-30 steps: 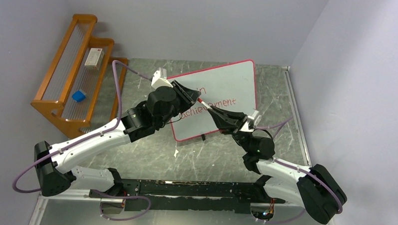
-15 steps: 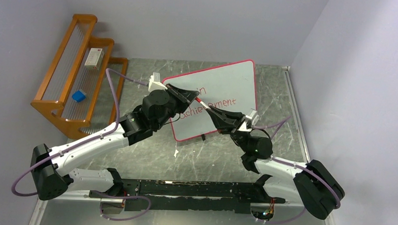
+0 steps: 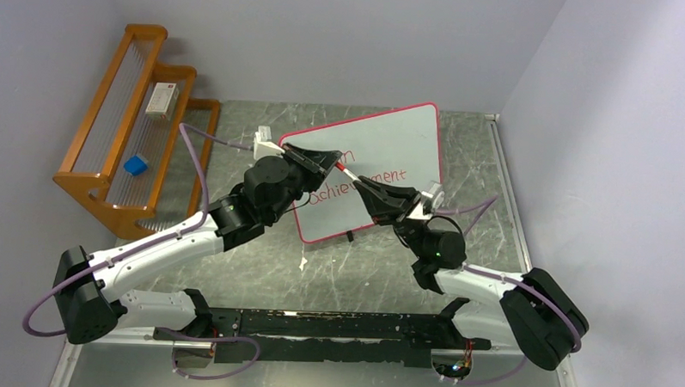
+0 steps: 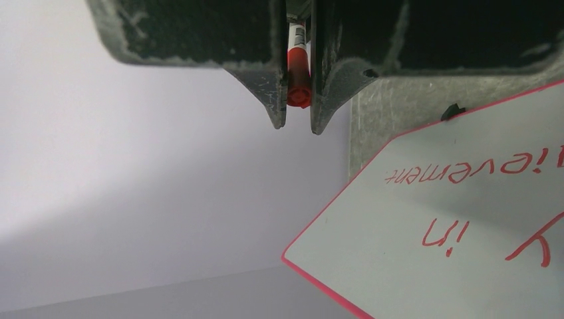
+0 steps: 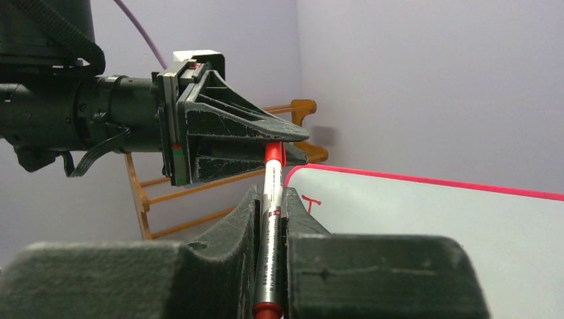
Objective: Write a sentence on the whiteboard
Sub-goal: Close the whiteboard marker at the center of the board, then place the whiteboard marker at the center of the board.
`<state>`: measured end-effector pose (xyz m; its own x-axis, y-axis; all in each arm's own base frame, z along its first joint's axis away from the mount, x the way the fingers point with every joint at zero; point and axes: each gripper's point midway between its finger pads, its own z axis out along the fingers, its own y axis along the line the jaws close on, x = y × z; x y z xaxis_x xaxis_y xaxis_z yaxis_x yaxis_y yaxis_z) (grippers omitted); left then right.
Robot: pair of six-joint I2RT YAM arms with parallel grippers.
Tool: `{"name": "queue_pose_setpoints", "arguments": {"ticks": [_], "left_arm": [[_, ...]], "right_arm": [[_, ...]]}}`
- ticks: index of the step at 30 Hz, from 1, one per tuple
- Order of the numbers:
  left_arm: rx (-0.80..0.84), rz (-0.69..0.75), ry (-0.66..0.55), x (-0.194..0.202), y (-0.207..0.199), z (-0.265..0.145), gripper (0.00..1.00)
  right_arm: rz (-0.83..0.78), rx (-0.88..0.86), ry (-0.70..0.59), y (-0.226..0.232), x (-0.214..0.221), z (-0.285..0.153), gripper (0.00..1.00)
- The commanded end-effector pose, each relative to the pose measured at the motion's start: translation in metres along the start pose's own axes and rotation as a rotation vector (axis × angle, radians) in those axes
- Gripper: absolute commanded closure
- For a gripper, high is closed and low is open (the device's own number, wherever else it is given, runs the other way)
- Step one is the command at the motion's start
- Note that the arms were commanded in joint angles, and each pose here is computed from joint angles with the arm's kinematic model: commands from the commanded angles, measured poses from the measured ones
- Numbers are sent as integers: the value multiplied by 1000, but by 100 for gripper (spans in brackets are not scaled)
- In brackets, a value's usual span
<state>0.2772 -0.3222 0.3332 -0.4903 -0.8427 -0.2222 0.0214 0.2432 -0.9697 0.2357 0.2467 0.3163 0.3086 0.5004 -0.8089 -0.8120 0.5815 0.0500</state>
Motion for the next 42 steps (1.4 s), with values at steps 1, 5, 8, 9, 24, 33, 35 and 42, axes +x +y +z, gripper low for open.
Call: {"name": "queue_pose_setpoints", "arguments": {"ticks": [1, 5, 8, 9, 24, 33, 35, 42], "left_arm": [[59, -27, 326, 84, -5, -33, 95], [68, -16, 349, 91, -5, -36, 95], [64, -1, 308, 83, -1, -37, 95], [69, 5, 283, 76, -2, -38, 95], [49, 326, -136, -57, -27, -36, 38], [-116, 757, -259, -113, -9, -49, 24], [-139, 812, -248, -117, -1, -50, 20], [-264, 922, -300, -160, 27, -61, 13]], "right_arm": [[7, 2, -193, 1, -47, 20, 100], [52, 30, -212, -3, -52, 25, 100], [67, 31, -199, -3, -50, 26, 100], [68, 34, -190, -3, -49, 25, 100], [110, 64, 130, 4, -10, -16, 100], [243, 148, 436, 8, 35, -58, 100], [273, 146, 539, 13, 52, -73, 100], [466, 157, 755, 35, 97, -121, 100]]}}
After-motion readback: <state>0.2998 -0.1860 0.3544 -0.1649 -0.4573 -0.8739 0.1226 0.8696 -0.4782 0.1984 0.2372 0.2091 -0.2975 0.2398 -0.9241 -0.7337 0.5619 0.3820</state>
